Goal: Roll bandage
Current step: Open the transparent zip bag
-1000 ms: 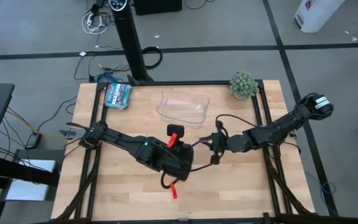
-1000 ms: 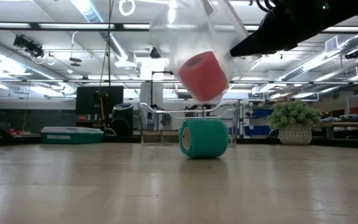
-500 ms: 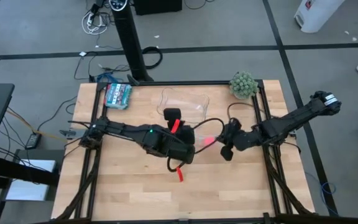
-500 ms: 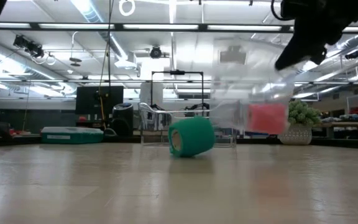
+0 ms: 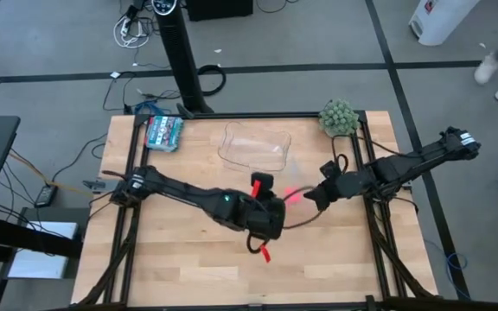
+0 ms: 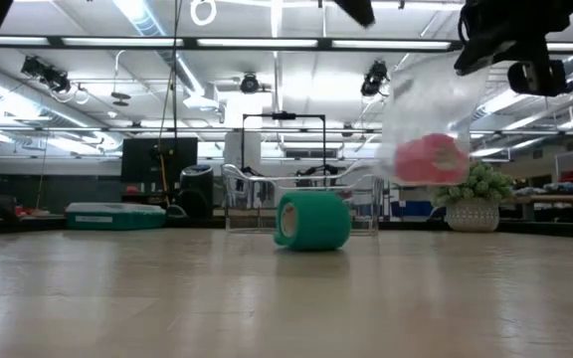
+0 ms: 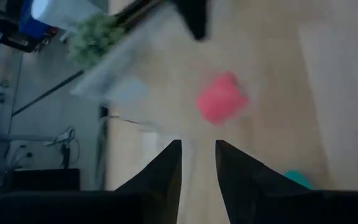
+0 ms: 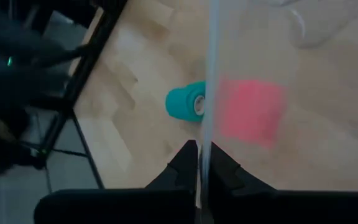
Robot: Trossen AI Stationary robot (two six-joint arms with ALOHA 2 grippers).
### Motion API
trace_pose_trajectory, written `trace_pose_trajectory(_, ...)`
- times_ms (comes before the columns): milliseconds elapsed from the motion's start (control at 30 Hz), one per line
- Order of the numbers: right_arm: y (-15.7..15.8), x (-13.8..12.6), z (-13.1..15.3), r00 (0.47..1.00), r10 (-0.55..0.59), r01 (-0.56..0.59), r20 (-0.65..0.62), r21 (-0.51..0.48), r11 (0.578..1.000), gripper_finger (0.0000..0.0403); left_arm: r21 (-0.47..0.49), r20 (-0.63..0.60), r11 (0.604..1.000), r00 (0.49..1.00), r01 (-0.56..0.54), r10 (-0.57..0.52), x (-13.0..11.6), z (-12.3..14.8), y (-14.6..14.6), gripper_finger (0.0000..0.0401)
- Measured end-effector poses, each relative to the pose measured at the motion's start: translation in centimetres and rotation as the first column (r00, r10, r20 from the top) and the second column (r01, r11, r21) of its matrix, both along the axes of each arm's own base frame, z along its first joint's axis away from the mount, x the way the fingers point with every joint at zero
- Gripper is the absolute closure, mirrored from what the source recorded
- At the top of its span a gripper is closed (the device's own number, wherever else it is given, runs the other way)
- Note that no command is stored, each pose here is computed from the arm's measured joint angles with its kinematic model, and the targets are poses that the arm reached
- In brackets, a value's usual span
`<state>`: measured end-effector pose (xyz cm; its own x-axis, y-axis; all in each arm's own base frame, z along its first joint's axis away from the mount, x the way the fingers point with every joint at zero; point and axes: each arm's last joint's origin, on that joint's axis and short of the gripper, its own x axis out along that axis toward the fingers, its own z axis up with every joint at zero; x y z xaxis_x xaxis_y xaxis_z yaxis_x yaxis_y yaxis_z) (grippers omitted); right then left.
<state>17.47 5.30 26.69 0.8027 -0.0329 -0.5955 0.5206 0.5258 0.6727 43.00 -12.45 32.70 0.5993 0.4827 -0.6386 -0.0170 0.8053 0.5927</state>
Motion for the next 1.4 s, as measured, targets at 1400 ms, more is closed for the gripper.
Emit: trace_pose_trajectory(1400, 3.0, 1.9, 0.4, 0.929, -0.135, 0.184, 0.344, -0.113, 0.976, 0.0394, -0.134, 0.592, 0.935, 0.730, -0.328, 0.341, 3.3, -6.5, -0.1, 0.0195)
